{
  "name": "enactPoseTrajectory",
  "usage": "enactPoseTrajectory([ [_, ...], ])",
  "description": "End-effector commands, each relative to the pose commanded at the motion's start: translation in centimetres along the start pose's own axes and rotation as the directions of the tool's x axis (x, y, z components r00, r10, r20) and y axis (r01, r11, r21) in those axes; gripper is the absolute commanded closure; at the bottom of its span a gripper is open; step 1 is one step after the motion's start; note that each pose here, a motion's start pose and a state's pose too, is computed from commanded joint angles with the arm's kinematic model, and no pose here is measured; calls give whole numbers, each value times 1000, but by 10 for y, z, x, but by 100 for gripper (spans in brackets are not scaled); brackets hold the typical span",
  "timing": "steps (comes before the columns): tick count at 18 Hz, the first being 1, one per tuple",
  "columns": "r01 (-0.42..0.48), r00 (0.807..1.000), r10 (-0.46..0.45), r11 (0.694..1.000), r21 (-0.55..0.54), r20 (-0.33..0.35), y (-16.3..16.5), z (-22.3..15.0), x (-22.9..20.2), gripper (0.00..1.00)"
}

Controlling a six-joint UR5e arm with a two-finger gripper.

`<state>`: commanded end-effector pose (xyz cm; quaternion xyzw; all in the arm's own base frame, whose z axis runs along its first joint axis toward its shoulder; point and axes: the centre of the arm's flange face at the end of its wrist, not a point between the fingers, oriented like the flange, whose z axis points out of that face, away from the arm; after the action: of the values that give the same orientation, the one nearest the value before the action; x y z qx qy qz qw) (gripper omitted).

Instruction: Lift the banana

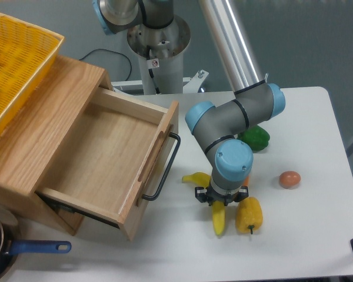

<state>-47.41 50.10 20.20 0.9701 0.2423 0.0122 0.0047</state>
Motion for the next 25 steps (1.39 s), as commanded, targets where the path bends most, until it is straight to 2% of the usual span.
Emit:
enactPoseTrajectory([
  [6, -17, 1000, 17, 1000, 2, 6, 1, -8, -1, 60],
  [10, -46, 999, 46, 999, 19, 19, 4, -27, 0, 60],
  [13, -112, 993, 111, 993, 23, 26, 9, -47, 2, 60],
  [19, -262, 964, 259, 964, 46, 54, 20, -87, 8, 60],
  [25, -422, 904, 414, 904, 69, 104, 30, -126, 12, 60],
])
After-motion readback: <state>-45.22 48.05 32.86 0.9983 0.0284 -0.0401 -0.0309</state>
